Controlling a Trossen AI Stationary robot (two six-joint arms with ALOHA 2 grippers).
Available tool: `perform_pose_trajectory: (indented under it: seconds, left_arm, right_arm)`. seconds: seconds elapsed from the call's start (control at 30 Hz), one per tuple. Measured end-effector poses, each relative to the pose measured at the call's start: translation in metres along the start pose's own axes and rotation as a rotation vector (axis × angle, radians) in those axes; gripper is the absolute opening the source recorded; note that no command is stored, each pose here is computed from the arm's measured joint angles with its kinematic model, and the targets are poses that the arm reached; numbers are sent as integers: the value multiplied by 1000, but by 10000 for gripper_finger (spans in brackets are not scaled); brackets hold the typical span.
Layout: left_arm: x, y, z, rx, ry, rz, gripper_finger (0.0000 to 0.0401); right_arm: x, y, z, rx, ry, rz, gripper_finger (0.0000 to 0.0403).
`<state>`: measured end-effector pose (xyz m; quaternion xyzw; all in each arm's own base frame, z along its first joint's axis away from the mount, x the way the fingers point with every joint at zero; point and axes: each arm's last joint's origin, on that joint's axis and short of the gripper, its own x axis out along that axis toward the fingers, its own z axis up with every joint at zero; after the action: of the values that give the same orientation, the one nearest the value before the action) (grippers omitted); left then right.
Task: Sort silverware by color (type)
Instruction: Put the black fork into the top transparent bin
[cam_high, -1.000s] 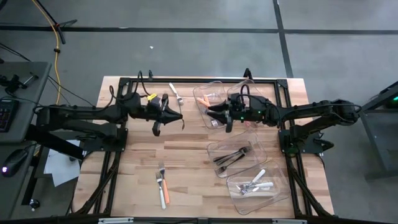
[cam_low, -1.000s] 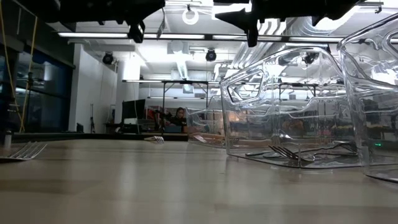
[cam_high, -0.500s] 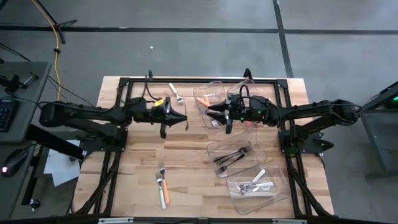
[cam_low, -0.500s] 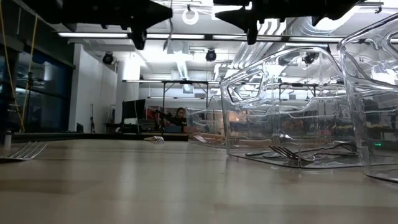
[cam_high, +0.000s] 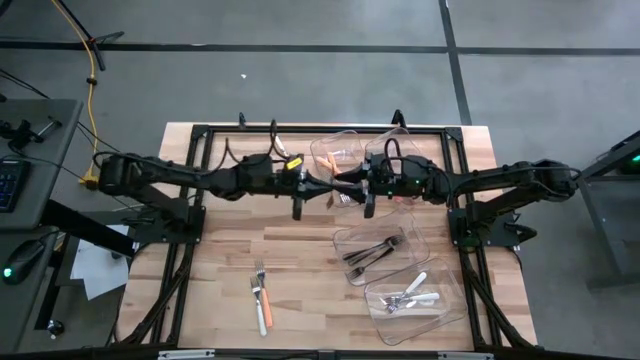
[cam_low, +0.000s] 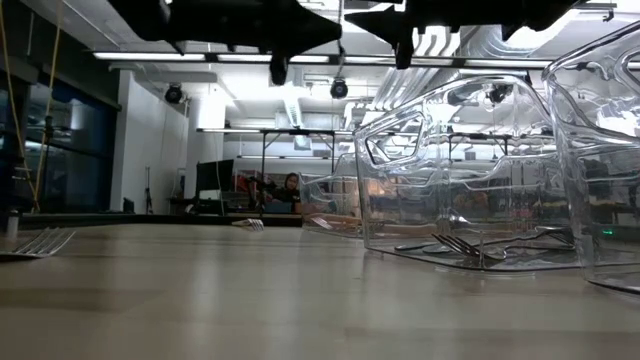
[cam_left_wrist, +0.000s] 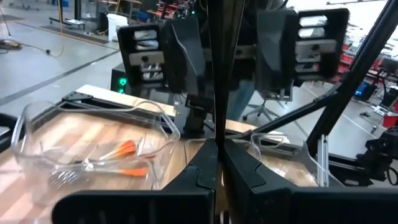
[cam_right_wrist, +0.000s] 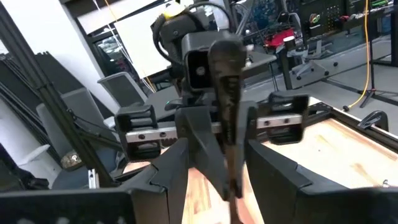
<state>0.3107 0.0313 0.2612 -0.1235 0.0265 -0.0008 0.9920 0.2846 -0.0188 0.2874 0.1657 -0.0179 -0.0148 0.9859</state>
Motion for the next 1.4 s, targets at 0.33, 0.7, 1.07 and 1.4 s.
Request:
perform_pose_trajectory:
  seconds: [0.33,0.7,1.07,1.4]
  left_arm:
    - [19,0,2,0,3,-4,0]
    - [20,0,3,11,-2,-5,0]
    - [20,1,3,10,-3,-3,8]
    - [17,2,4,-10,19,7,49]
  right_arm:
    - [0,3,-4,5,13,-39,144]
    - [0,2,-6,6,38,-49,114]
    - [0,1,-6,1,38,-56,18]
    - [0,1,-6,-7,38,-55,5]
